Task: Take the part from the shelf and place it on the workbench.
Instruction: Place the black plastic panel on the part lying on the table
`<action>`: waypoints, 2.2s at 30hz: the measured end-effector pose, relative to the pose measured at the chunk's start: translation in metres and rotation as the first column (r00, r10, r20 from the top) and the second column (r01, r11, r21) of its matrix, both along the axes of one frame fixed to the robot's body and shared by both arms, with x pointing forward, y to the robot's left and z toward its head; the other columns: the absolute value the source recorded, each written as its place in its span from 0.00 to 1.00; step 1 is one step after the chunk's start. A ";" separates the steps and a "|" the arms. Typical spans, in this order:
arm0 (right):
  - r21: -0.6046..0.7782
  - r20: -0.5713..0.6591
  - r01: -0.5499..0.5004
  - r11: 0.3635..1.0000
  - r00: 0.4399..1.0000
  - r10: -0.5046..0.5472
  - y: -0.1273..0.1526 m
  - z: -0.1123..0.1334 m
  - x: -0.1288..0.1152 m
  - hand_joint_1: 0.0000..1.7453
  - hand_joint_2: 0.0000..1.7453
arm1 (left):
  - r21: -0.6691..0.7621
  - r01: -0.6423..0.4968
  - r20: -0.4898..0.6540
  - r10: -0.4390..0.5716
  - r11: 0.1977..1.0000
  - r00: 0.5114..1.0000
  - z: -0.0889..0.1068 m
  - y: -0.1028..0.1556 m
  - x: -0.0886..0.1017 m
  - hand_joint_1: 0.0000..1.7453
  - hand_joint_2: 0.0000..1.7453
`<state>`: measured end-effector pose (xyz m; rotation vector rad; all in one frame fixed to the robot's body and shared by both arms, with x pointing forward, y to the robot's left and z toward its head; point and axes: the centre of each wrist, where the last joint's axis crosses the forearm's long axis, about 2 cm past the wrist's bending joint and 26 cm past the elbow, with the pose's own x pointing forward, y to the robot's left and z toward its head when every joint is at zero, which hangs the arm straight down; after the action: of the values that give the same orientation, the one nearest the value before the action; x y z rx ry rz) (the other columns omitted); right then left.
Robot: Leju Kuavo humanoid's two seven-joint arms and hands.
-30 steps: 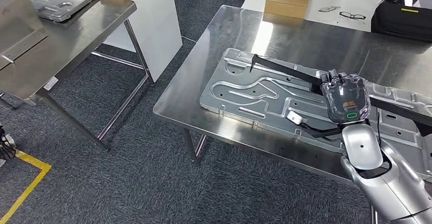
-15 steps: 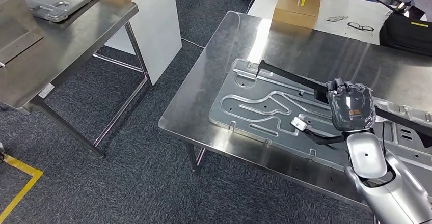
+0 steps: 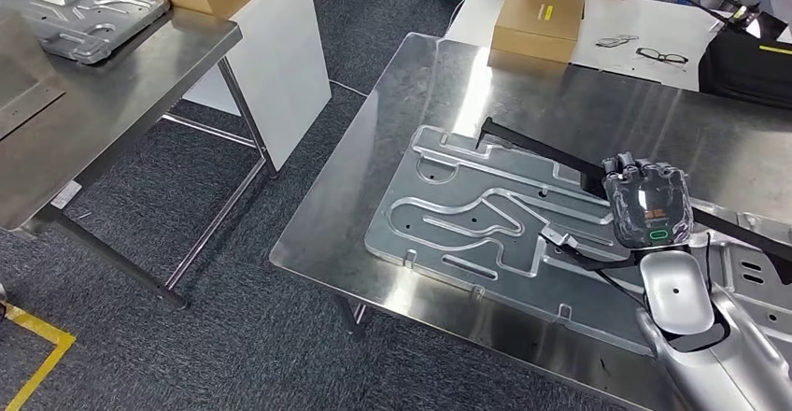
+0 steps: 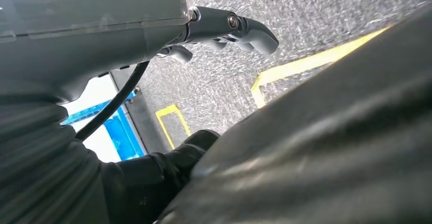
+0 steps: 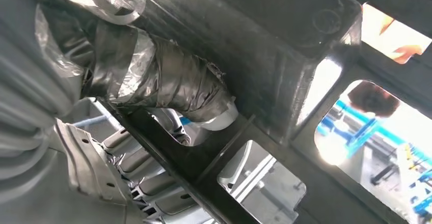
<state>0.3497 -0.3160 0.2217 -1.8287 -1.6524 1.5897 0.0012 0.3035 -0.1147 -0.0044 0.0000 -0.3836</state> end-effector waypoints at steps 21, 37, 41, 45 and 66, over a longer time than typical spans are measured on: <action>-0.022 -0.093 0.035 0.999 0.995 -0.037 -0.003 -0.022 -0.011 0.50 0.50 | 0.006 0.012 0.033 -0.012 1.000 0.999 0.000 -0.001 0.000 0.00 1.00; -0.037 -0.149 0.065 0.997 0.986 -0.070 -0.005 -0.031 -0.016 0.00 0.00 | 0.014 0.025 0.067 -0.025 1.000 0.997 0.000 0.000 -0.002 0.00 0.00; -0.032 -0.154 0.061 0.998 0.986 -0.065 -0.004 -0.033 -0.018 0.00 0.00 | 0.029 0.024 0.063 -0.025 0.999 0.998 0.000 0.002 -0.005 0.00 0.00; 0.023 -0.182 0.045 0.999 0.982 -0.040 0.003 -0.035 -0.023 0.00 0.00 | 0.052 0.022 0.055 -0.025 0.998 0.998 0.000 0.003 -0.007 0.00 0.00; 0.394 0.148 -0.229 0.890 0.972 0.184 0.061 -0.036 -0.082 0.00 0.00 | 0.165 0.086 0.050 -0.095 0.982 0.994 0.000 0.005 -0.006 0.00 0.00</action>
<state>0.2674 -0.2552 0.1859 -1.5846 -2.0991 1.1083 -0.0050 0.3086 -0.1144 0.1690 -0.0256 -0.4741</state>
